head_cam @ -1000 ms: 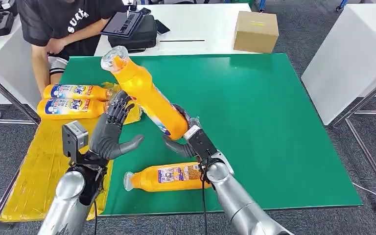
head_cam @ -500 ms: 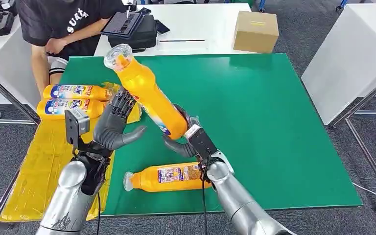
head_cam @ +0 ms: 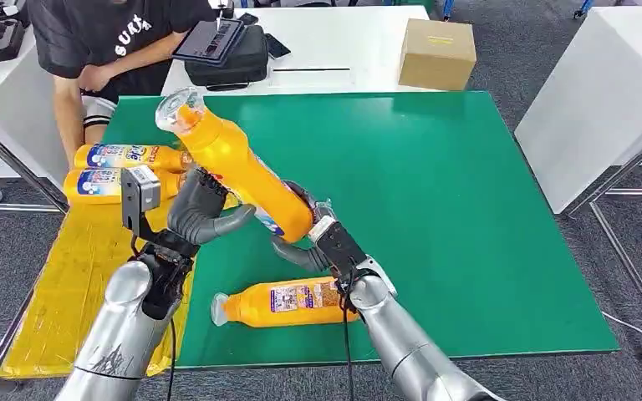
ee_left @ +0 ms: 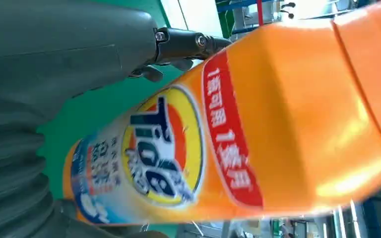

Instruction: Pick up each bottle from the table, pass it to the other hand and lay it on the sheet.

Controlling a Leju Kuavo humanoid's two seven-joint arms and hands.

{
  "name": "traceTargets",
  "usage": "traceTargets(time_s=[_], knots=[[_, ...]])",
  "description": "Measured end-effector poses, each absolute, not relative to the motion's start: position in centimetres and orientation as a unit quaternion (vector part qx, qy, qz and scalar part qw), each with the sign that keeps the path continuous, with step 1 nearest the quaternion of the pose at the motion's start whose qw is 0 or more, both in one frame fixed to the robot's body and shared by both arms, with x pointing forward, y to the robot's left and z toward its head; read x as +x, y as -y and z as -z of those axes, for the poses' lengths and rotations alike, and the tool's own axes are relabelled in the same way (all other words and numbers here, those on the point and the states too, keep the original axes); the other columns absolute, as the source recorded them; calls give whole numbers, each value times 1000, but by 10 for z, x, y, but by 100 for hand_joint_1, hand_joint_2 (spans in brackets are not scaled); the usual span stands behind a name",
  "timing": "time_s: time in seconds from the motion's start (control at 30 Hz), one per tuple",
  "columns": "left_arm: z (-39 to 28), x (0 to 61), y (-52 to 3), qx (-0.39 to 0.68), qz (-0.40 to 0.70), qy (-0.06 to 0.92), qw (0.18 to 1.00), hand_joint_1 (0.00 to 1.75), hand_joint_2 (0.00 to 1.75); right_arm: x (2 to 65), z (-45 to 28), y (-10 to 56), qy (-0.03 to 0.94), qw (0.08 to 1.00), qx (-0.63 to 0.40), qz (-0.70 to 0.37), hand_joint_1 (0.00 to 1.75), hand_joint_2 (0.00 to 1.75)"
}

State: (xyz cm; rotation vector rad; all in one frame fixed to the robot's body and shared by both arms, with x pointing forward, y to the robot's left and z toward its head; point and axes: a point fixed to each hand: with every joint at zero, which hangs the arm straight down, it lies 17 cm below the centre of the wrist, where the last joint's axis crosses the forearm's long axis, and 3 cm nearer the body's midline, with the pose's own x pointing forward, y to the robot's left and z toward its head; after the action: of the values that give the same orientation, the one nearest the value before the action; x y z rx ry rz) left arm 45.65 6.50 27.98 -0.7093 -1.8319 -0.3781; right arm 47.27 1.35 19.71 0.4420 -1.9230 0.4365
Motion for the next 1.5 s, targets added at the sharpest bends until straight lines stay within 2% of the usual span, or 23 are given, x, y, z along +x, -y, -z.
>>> traceTargets(time_s=[0.47, 1.5], knots=[[-276, 477, -61, -314, 153, 753, 557, 0, 175, 473, -196, -22, 801, 530, 187, -207, 175, 175], [-265, 470, -56, -364, 147, 734, 555, 0, 175, 434, -170, -65, 690, 564, 383, -243, 175, 175]])
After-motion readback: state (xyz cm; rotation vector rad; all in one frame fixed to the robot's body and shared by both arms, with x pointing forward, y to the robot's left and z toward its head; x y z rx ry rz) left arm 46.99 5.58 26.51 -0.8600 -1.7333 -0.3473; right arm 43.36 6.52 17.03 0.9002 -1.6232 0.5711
